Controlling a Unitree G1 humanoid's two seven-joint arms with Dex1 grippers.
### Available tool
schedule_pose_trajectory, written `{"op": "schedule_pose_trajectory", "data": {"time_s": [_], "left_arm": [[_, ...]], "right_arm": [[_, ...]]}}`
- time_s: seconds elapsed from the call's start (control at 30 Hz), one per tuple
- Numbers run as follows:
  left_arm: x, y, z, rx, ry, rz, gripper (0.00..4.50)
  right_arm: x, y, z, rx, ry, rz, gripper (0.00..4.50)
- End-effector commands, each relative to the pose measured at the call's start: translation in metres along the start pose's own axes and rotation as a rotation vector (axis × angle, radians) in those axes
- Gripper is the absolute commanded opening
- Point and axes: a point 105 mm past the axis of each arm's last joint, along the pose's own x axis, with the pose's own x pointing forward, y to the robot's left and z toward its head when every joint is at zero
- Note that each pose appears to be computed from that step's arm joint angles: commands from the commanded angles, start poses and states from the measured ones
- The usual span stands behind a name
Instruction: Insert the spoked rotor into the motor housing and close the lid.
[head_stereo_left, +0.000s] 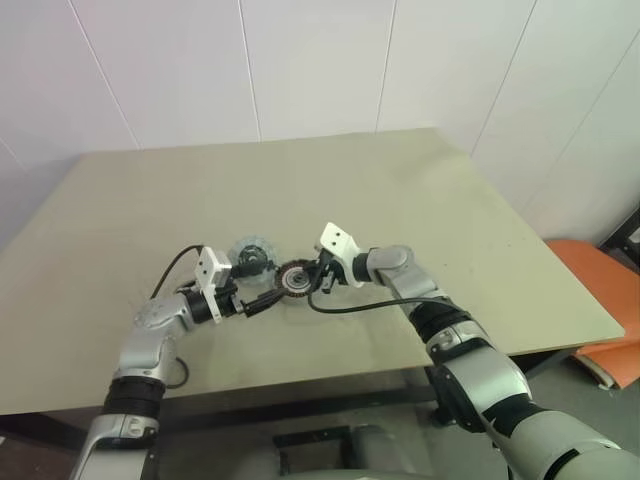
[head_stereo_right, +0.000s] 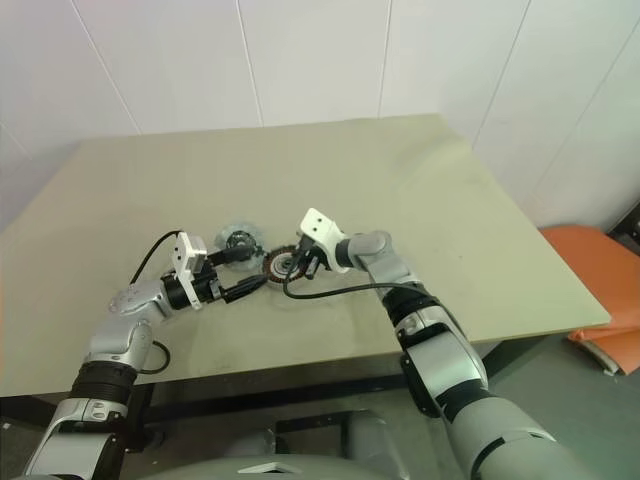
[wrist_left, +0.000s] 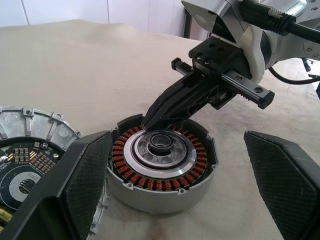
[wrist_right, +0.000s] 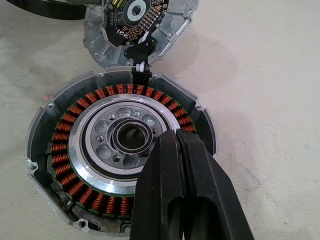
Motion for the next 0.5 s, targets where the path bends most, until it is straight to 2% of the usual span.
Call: {"op": "schedule_pose_trajectory", "data": {"time_s": [0.03, 0.5], "left_arm": [[0.003, 0.002, 0.011, 0.044, -0.017, -0.012, 4.50], [0.003, 0.002, 0.011, 0.046, -0.015, -0.020, 4.50]], "right_arm": [[-0.001, -0.003, 0.019, -0.036, -0.045, -0.004, 0.04], [-0.022, -0.017, 0.015, -0.036, -0.024, -0.004, 0.04]]}}
